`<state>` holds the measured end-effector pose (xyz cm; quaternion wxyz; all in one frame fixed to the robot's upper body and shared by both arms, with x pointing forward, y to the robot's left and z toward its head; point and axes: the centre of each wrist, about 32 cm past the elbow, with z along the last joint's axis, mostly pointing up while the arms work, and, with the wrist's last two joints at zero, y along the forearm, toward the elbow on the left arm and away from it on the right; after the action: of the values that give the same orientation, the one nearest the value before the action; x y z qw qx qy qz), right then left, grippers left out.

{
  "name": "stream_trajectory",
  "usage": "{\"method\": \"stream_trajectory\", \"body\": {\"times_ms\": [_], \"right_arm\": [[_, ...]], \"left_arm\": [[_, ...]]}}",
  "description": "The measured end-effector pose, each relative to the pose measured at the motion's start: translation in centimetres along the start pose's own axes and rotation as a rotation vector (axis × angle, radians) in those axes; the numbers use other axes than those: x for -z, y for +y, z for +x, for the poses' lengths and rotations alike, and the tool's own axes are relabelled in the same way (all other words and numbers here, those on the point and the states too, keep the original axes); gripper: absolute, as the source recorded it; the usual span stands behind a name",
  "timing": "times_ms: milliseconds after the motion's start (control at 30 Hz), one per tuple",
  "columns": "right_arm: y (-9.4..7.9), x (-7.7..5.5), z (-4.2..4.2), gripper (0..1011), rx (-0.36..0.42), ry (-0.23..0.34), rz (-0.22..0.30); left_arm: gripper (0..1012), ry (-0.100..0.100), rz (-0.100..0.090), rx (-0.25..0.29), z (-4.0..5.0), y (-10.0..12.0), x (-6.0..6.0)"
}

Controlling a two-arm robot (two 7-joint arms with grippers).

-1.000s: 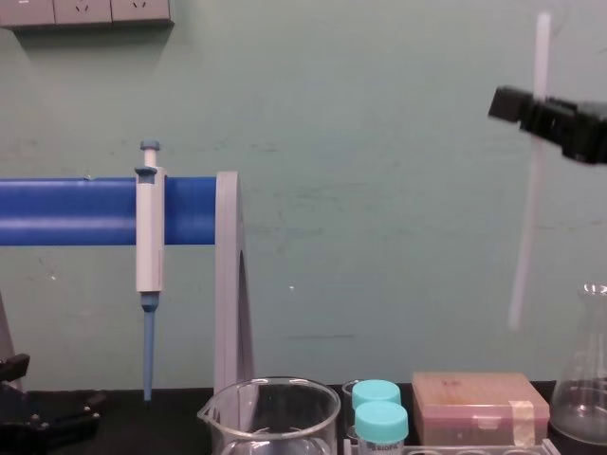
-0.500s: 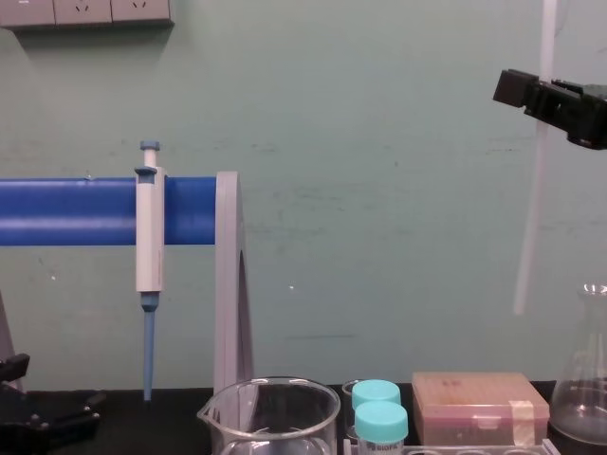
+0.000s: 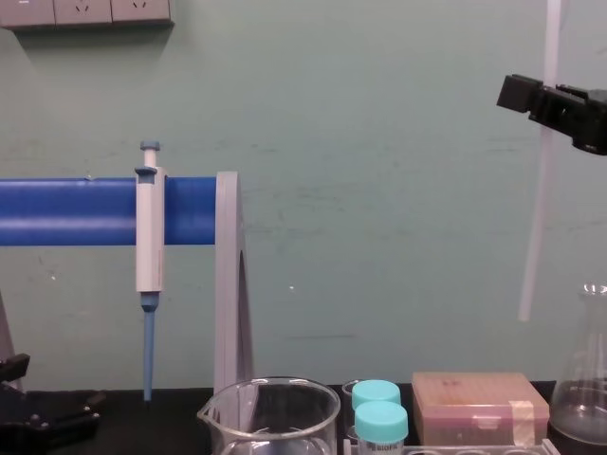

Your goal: Pick up the stirring rod with one hand, then place it down.

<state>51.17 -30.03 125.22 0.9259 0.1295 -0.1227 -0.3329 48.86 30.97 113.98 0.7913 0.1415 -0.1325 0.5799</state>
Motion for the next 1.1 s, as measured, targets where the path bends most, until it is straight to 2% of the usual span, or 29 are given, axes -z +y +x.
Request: {"method": "stream_trajectory", "body": {"times_ms": [1100], "right_arm": [[-0.31, -0.17, -0.44, 65, -0.002, -0.003, -0.010]], "left_arm": [[1000, 0.000, 0.000, 0.000, 0.00, 0.00, 0.00]]}}
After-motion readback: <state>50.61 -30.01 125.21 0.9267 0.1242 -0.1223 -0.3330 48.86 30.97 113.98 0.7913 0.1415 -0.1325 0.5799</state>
